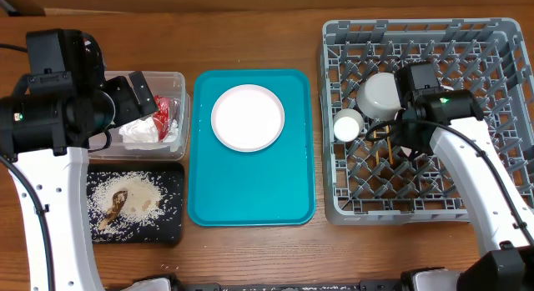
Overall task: Sort waste into correct bins and load items into the dishwasher
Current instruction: 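Open right gripper, release pink bowl, and raise gripper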
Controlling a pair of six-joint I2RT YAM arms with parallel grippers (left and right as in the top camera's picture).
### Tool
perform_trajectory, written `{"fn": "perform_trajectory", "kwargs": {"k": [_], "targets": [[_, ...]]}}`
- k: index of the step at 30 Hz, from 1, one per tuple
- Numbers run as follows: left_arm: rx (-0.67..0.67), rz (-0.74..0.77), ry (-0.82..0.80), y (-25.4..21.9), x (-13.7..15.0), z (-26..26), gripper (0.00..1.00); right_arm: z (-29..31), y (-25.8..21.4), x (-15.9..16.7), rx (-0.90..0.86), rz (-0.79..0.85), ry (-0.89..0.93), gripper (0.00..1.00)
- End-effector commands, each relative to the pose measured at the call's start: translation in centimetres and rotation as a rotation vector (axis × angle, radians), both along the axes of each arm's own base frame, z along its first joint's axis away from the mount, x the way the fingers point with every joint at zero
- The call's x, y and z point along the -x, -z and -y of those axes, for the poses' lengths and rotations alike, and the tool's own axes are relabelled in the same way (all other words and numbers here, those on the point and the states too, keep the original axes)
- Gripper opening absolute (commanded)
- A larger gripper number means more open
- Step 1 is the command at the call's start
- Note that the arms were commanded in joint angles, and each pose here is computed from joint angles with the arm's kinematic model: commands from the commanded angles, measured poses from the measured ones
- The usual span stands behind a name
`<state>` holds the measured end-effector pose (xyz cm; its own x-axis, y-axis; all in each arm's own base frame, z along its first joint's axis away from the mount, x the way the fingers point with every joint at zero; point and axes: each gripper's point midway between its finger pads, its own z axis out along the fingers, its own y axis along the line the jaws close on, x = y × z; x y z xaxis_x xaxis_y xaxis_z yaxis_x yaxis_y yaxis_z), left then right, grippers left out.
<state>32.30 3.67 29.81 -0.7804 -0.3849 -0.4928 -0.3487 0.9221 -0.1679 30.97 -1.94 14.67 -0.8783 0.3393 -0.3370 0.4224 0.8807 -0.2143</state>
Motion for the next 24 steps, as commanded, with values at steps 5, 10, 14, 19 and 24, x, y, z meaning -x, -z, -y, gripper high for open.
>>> {"fn": "perform_trajectory", "kwargs": {"k": [5, 10, 14, 19, 24], "targets": [[-0.008, 0.004, -0.005, -0.2, -0.2, -0.3, 1.0, 1.9, -1.5, -3.0, 0.071, 0.164, 0.071, 0.07], [-0.008, 0.004, -0.005, -0.2, -0.2, -0.3, 1.0, 4.4, -1.2, -2.7, 0.071, 0.171, 0.185, 0.07], [-0.008, 0.004, -0.005, -0.2, -0.2, -0.3, 1.0, 5.5, 0.3, -2.3, 0.031, 0.13, 0.24, 0.07], [-0.008, 0.004, -0.005, -0.2, -0.2, -0.3, 0.99, 4.2, 2.7, -2.5, -0.097, 0.059, 0.204, 0.07], [-0.008, 0.004, -0.005, -0.2, -0.2, -0.3, 1.0, -0.6, 4.4, -2.7, -0.345, -0.021, 0.028, 0.07]]}}
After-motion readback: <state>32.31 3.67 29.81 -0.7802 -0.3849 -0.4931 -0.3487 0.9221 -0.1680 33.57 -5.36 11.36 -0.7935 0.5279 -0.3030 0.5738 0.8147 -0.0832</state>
